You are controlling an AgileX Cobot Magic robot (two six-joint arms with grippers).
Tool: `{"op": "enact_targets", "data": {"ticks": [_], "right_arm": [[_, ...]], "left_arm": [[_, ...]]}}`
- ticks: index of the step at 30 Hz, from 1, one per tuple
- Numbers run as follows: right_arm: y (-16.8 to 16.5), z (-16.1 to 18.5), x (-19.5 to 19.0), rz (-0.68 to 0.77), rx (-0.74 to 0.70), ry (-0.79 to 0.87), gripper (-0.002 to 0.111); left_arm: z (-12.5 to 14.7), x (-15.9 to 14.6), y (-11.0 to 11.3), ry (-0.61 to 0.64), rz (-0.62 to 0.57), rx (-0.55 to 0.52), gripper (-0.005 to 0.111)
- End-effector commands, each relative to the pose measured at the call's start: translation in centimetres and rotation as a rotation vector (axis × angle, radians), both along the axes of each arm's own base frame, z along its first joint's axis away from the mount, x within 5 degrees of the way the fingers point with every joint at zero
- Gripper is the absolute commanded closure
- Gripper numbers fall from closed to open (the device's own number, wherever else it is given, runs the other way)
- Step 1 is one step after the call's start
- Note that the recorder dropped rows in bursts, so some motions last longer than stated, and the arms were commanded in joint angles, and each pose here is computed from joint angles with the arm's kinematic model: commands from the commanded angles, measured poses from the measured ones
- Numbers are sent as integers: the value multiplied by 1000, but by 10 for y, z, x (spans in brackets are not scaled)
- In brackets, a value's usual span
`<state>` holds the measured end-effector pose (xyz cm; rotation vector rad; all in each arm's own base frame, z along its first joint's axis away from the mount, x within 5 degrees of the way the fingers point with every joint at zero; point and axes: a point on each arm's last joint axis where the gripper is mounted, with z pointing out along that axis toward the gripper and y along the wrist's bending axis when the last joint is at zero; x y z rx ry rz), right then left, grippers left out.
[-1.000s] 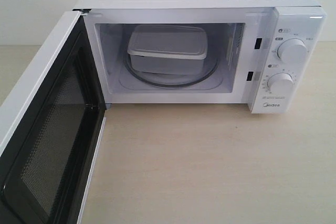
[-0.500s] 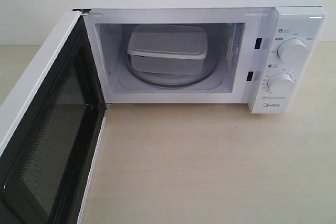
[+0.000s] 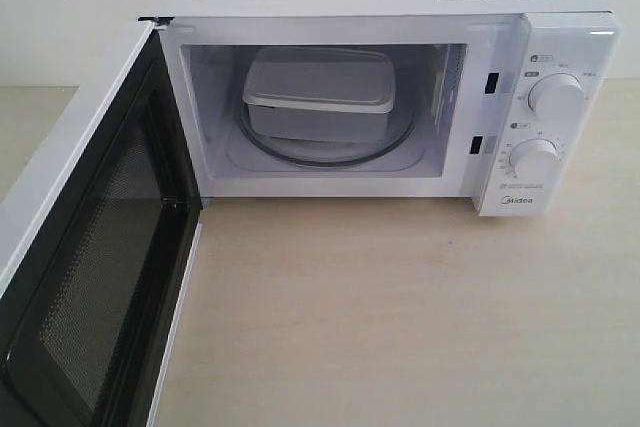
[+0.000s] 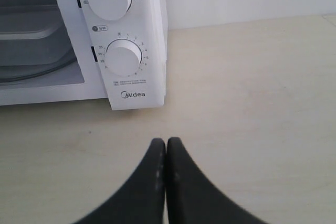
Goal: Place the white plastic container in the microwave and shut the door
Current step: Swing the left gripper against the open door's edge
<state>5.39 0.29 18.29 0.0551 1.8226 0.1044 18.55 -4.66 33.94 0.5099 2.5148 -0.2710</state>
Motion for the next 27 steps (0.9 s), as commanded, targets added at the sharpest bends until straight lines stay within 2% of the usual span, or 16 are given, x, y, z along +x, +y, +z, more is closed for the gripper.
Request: {"op": "enact_targets", "data": {"ticks": [1,7,13,18,22,27], "right_arm": [[-1,0,0,-7,-6,-7,108],[-1,0,0,-6,-7,-7,108],[-1,0,0,-7,-5,-7,108],[-1,0,0,-7,-5,-7,108],[-1,0,0,-7,-5,-7,108],[-1,0,0,-7,-5,-7,108]], "left_arm": [[-12,11,-17,58,-184,-89,102],[-28,24,-30,149,-272,-167,102],[-27,35,-63,46,-373,-298,102],[-29,49,-84,-79,-379,-359,102],[-31,58,-89,-117,-336,-394,102],[-33,61,-89,-128,-338,-382,102]]}}
